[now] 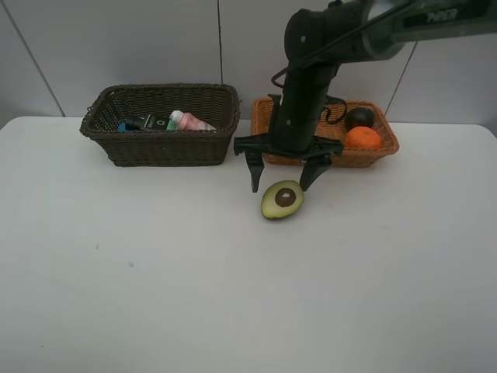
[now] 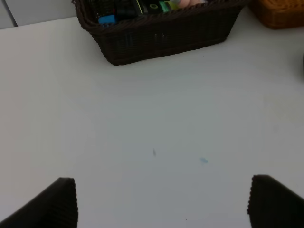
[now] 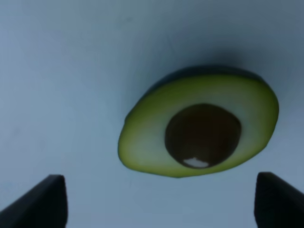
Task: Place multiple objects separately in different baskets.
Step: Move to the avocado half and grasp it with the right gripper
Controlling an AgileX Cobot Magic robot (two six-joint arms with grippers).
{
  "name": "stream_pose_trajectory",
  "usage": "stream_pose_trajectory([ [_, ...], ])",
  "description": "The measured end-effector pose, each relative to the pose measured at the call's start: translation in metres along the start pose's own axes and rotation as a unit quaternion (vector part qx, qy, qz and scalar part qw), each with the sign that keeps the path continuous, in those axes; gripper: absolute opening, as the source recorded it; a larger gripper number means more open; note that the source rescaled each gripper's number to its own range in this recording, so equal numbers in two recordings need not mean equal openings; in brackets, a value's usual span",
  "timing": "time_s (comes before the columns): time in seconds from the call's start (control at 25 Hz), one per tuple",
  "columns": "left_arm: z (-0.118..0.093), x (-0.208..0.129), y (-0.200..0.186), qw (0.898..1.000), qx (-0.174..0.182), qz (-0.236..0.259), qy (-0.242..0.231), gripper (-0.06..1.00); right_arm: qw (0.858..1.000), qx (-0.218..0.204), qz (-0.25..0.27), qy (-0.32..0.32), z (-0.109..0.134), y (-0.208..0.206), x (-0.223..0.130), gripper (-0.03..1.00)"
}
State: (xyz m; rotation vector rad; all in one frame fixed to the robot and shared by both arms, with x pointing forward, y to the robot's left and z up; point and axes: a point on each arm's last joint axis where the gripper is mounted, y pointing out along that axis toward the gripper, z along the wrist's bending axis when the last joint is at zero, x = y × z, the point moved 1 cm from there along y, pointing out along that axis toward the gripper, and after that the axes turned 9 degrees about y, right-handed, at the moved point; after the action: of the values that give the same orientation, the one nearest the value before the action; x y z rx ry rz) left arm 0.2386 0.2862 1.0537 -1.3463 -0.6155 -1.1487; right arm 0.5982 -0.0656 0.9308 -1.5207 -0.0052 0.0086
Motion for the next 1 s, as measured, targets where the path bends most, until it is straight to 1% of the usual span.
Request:
stream_pose_trajectory([
  [0.16, 0.000, 0.000, 0.000, 1.000, 0.000, 0.000, 0.000, 0.88, 1.000, -0.006, -0.015, -0.005, 0.000, 0.007, 0.005, 1.00],
  [0.24, 0.000, 0.000, 0.000, 1.000, 0.000, 0.000, 0.000, 0.88, 1.000, -0.013, -0.020, 0.003, -0.002, 0.011, 0.007, 1.00],
  [0.36, 0.000, 0.000, 0.000, 1.000, 0.000, 0.000, 0.000, 0.88, 0.998, -0.021, -0.029, 0.055, -0.009, 0.014, 0.013, 1.00],
  [0.48, 0.000, 0.000, 0.000, 1.000, 0.000, 0.000, 0.000, 0.88, 0.992, -0.021, -0.032, 0.123, -0.019, 0.013, 0.019, 1.00],
  [0.64, 0.000, 0.000, 0.000, 1.000, 0.000, 0.000, 0.000, 0.88, 0.982, -0.003, -0.020, 0.186, -0.019, 0.013, 0.019, 1.00],
  [0.8, 0.000, 0.000, 0.000, 1.000, 0.000, 0.000, 0.000, 0.88, 0.973, 0.014, -0.014, 0.228, -0.015, 0.013, 0.018, 1.00],
  [1.0, 0.000, 0.000, 0.000, 1.000, 0.000, 0.000, 0.000, 0.88, 0.972, 0.018, -0.019, 0.235, -0.014, 0.013, 0.019, 1.00],
])
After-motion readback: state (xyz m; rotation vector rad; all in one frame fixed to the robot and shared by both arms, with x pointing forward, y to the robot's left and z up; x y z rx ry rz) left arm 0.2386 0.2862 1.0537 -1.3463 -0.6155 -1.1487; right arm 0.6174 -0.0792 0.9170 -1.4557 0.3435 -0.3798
